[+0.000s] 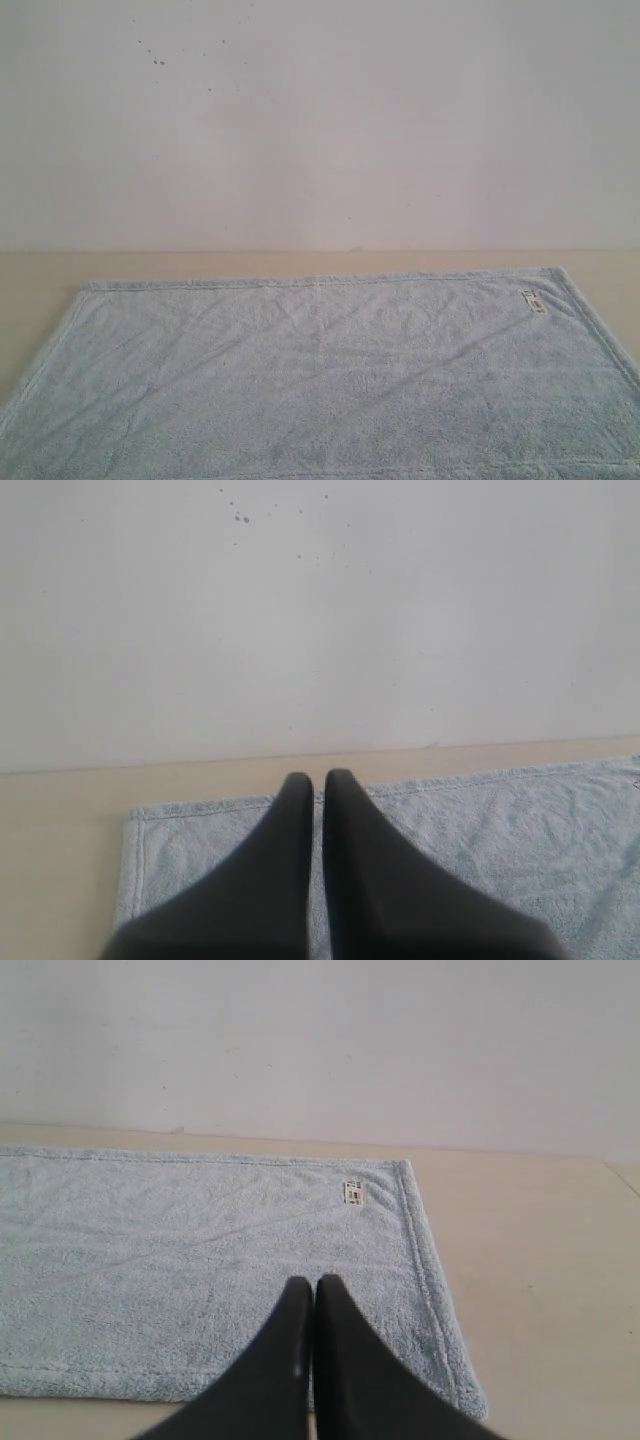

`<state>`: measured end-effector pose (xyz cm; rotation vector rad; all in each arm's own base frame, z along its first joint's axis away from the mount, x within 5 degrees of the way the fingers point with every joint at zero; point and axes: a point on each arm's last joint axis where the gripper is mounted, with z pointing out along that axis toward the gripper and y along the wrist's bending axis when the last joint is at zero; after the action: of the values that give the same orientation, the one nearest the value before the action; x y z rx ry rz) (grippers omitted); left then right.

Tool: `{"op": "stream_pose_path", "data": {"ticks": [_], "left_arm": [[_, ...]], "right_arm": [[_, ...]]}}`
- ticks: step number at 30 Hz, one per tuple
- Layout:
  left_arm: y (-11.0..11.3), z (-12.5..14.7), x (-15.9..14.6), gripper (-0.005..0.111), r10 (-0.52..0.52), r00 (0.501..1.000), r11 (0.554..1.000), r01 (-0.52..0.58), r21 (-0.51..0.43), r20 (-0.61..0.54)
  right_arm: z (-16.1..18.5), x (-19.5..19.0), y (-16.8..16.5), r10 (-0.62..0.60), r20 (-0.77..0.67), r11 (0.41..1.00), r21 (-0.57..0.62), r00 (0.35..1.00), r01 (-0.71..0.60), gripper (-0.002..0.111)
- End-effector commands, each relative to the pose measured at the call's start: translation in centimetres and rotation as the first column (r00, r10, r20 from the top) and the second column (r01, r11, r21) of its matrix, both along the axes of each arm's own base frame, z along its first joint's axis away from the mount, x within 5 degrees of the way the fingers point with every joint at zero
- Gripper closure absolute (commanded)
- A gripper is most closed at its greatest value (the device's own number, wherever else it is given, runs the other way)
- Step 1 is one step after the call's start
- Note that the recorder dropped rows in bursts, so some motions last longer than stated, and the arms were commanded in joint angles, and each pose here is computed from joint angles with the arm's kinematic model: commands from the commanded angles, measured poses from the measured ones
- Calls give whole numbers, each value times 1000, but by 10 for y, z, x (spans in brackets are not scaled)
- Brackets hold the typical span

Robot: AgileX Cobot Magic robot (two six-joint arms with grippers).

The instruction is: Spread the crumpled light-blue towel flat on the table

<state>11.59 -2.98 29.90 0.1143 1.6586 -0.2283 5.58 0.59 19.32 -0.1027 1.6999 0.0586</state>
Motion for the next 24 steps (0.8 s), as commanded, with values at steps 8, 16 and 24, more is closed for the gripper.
{"op": "stream_pose_path", "data": {"ticks": [8,16,24], "left_arm": [[-1,-1,-1,103,-12,1000,1000,12,-4,-1],[-1,-1,-1,103,-12,1000,1000,12,-4,-1],[-4,0,-3,103,-43,999,999,43,-6,6]], "right_arm": [[1,0,0,2,6,1000,-5,1000,-2,108],[1,0,0,2,6,1000,-5,1000,-2,108],[1,0,0,3,8,1000,-7,1000,-3,108]]}}
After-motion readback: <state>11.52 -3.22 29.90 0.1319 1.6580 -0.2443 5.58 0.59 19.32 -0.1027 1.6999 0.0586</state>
